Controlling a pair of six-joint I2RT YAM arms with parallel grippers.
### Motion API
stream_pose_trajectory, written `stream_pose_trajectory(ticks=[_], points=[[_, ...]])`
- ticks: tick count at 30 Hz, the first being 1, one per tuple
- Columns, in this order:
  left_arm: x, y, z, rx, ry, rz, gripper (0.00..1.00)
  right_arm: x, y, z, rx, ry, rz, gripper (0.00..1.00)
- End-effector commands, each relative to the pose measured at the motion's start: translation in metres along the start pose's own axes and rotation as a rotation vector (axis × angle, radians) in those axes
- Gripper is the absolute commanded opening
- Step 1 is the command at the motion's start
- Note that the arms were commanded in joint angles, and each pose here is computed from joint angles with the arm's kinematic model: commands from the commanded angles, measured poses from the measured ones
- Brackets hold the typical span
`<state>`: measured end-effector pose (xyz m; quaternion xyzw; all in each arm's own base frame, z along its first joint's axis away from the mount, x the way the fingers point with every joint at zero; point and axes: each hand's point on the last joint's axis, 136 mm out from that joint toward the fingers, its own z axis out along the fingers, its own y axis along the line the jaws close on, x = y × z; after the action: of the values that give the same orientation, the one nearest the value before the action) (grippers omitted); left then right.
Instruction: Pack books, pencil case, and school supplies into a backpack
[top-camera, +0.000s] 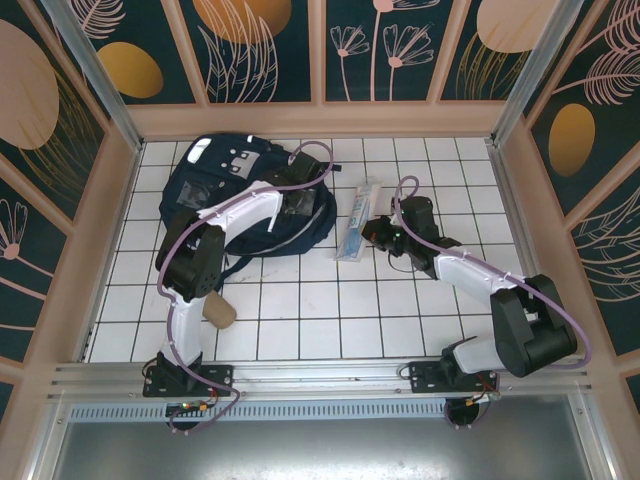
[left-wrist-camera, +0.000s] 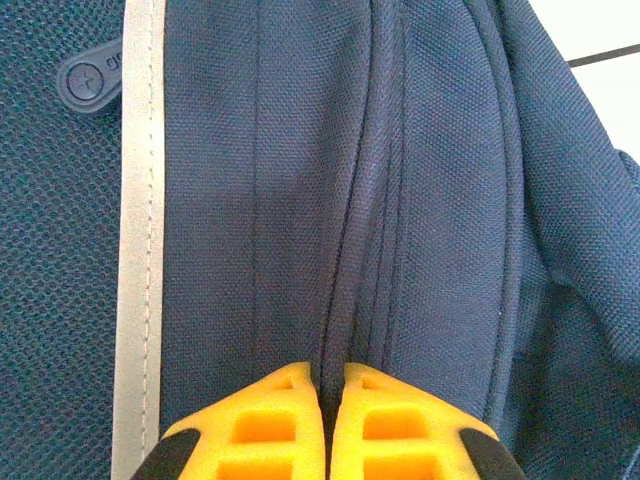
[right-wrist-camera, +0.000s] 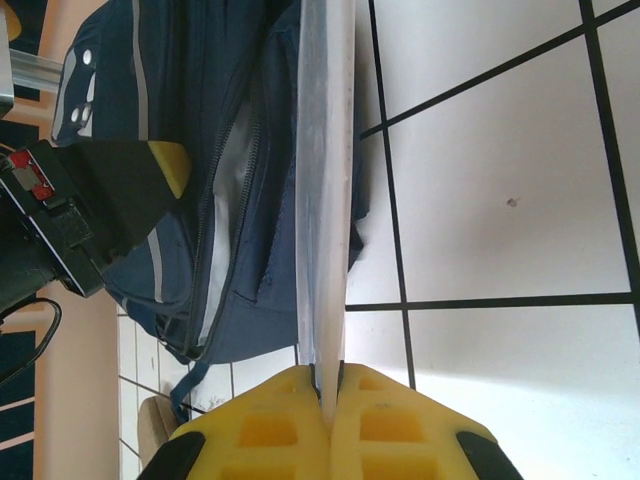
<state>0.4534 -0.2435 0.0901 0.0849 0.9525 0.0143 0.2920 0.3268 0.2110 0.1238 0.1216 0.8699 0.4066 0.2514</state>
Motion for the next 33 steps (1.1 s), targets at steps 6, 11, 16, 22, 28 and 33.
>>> stream_pose_trajectory(ticks=[6, 11, 16, 22, 28, 33], points=[[-0.050, 0.025, -0.062, -0.024, -0.098, -0.045, 0.00, -0.013, 0.059, 0.003, -0.174, -0.019, -0.052, 0.00], [-0.082, 0.036, -0.105, 0.112, -0.168, -0.133, 0.00, -0.017, 0.080, 0.018, -0.225, -0.012, -0.062, 0.00], [-0.112, 0.050, -0.145, 0.194, -0.250, -0.157, 0.00, -0.015, 0.101, 0.046, -0.271, 0.021, -0.062, 0.00], [-0.131, 0.068, -0.166, 0.269, -0.287, -0.213, 0.00, -0.016, 0.127, 0.087, -0.320, 0.060, -0.052, 0.00], [-0.134, 0.073, -0.167, 0.293, -0.290, -0.250, 0.00, -0.016, 0.133, 0.134, -0.368, 0.105, 0.056, 0.00], [-0.138, 0.072, -0.170, 0.314, -0.296, -0.265, 0.00, -0.010, 0.132, 0.172, -0.347, 0.136, 0.116, 0.00]])
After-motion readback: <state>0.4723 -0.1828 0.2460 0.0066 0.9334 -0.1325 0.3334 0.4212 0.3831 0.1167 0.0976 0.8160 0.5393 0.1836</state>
